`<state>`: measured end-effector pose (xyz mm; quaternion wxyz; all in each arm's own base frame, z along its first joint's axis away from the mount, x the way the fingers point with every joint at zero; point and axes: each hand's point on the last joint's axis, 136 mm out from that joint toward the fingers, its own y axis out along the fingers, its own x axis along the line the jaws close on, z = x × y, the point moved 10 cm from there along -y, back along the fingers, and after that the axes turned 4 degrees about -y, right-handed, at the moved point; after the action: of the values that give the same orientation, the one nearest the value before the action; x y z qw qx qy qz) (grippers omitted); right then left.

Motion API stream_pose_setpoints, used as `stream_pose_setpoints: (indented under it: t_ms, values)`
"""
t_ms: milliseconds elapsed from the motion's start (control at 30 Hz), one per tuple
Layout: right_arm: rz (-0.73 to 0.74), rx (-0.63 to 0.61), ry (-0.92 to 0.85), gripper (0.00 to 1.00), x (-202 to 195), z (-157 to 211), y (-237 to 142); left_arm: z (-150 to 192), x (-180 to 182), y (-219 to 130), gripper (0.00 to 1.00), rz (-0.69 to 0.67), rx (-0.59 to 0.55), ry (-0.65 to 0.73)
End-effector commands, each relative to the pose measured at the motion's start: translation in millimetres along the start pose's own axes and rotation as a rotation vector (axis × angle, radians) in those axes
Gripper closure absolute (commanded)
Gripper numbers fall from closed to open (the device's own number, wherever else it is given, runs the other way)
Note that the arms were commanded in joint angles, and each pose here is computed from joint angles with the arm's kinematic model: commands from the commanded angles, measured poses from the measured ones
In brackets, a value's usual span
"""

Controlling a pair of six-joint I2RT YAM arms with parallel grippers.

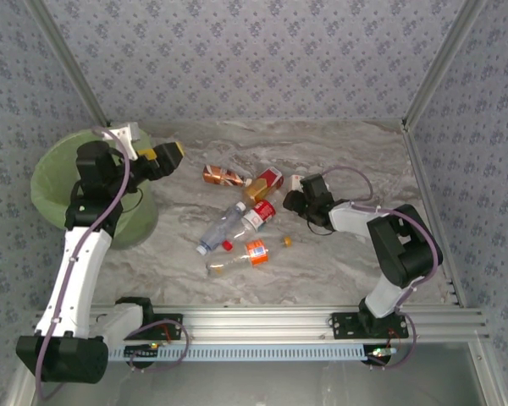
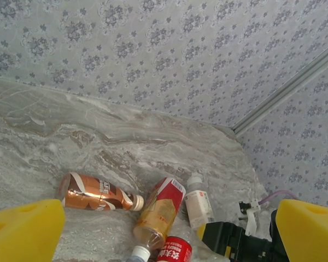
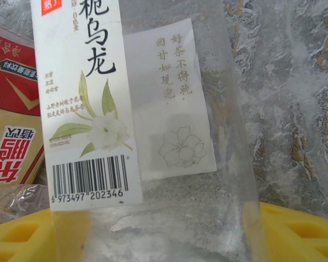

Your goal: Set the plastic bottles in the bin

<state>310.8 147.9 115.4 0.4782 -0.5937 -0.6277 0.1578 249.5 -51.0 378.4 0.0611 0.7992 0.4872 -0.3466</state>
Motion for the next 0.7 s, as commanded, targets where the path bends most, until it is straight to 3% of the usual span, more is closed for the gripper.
stream_pose_setpoints:
  t_ms: [0, 433, 667]
  values:
    - [0.084, 0.011, -0.036, 0.26, -12.2, 6.7, -3.6, -1.3, -1.9, 5.5, 0.01, 0.011, -0.005, 0.011]
    - [0.316, 0.079, -0.264, 0.13, -1.5, 16.0, 2.3, 3.6, -0.9, 15.7, 0.01, -0.006, 0.025, 0.013]
    - [0.319, 0.056, -0.274, 0.23, -0.2, 16.7, 2.5, 4.8, 1.1, 18.9, 0.01, -0.021, 0.044, 0.011]
